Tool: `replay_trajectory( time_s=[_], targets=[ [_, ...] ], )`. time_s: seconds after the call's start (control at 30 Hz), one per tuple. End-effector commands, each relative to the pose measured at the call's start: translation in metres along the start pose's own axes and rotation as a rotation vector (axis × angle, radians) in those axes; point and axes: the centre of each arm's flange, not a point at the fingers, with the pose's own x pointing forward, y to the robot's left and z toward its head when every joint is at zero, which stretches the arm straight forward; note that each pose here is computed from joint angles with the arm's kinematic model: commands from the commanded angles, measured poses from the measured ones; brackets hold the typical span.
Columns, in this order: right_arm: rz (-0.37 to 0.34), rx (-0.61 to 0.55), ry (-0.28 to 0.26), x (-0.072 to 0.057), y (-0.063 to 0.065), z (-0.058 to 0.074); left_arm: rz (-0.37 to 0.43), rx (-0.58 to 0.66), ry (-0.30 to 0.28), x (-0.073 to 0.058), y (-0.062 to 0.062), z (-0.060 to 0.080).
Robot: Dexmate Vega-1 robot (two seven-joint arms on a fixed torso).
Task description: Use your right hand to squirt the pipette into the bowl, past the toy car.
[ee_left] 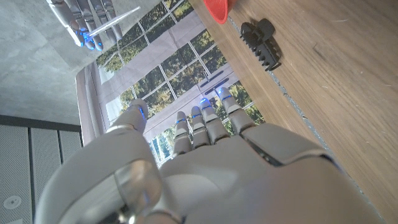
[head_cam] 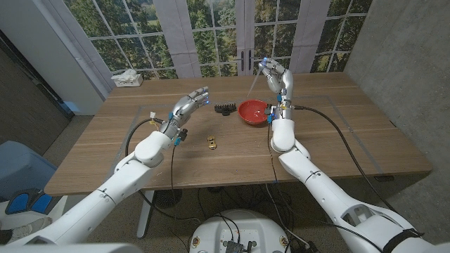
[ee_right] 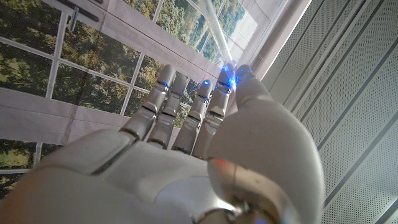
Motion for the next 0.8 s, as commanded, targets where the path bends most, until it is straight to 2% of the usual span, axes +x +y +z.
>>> replay_trajectory(
  time_s=[0.03,0.47,0.8],
  targets=[
    [-0.011,-0.018,0.008,0.015,-0.001,-0.009,0.137,-0.014,-0.03,-0.012,0.0,-0.008],
    [-0.042,-0.065,0.017,0.028,0.003,-0.024,0.23,-0.035,-0.054,-0.023,0.01,-0.009],
    [-0.059,-0.109,0.036,0.039,0.008,-0.038,0.255,-0.049,-0.055,-0.027,0.017,-0.01]
  ],
)
